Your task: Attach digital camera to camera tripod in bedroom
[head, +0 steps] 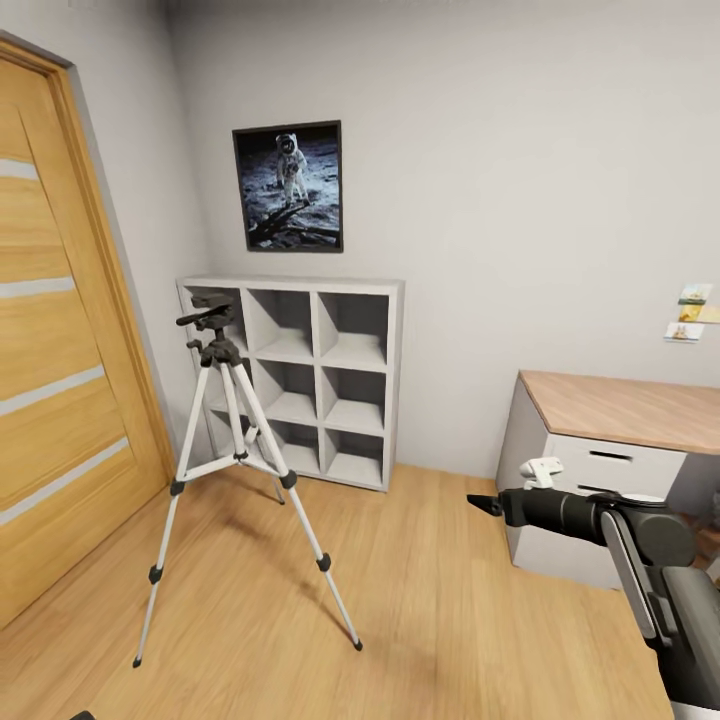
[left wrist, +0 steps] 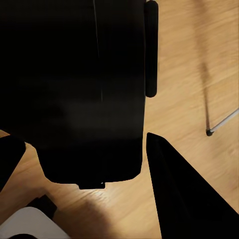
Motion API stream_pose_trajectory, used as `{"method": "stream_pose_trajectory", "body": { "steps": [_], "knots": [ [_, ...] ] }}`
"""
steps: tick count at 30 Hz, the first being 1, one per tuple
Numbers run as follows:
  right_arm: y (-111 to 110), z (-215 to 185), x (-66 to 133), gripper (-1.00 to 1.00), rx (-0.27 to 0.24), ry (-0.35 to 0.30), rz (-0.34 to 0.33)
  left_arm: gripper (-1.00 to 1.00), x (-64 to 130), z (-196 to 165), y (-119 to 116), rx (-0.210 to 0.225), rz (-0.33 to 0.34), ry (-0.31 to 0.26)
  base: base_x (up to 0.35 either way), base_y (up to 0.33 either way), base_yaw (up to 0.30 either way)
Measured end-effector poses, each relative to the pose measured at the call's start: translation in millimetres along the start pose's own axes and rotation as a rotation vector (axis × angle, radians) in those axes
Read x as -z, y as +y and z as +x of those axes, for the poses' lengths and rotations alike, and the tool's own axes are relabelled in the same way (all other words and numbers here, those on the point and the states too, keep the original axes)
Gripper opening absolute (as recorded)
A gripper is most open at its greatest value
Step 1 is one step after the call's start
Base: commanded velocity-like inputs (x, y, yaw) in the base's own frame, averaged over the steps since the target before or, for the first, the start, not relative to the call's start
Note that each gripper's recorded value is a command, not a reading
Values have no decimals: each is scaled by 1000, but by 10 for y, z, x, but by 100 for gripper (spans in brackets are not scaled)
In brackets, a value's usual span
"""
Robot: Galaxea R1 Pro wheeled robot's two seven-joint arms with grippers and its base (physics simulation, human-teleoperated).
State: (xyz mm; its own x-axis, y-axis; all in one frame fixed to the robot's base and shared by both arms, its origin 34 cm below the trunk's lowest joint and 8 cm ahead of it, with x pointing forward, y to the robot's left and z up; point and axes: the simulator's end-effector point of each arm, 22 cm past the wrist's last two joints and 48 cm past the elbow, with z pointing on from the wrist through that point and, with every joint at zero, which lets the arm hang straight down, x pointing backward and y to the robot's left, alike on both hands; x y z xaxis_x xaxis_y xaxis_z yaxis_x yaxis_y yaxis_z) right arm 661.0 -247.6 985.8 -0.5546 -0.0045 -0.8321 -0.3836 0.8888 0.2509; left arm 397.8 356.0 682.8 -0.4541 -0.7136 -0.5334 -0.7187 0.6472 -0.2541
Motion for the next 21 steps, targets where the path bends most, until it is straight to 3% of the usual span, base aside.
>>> {"method": "stream_pose_trajectory", "body": {
  "steps": [14,21],
  "knots": [
    [78,-154,116,100,0,4,-16,-100,154,-71,-14,2,-10,10,0,0,0],
    [290,-219,187,100,0,8,-104,-100,237,-165,-39,5,-9,-9,0,0,0]
  ]
}}
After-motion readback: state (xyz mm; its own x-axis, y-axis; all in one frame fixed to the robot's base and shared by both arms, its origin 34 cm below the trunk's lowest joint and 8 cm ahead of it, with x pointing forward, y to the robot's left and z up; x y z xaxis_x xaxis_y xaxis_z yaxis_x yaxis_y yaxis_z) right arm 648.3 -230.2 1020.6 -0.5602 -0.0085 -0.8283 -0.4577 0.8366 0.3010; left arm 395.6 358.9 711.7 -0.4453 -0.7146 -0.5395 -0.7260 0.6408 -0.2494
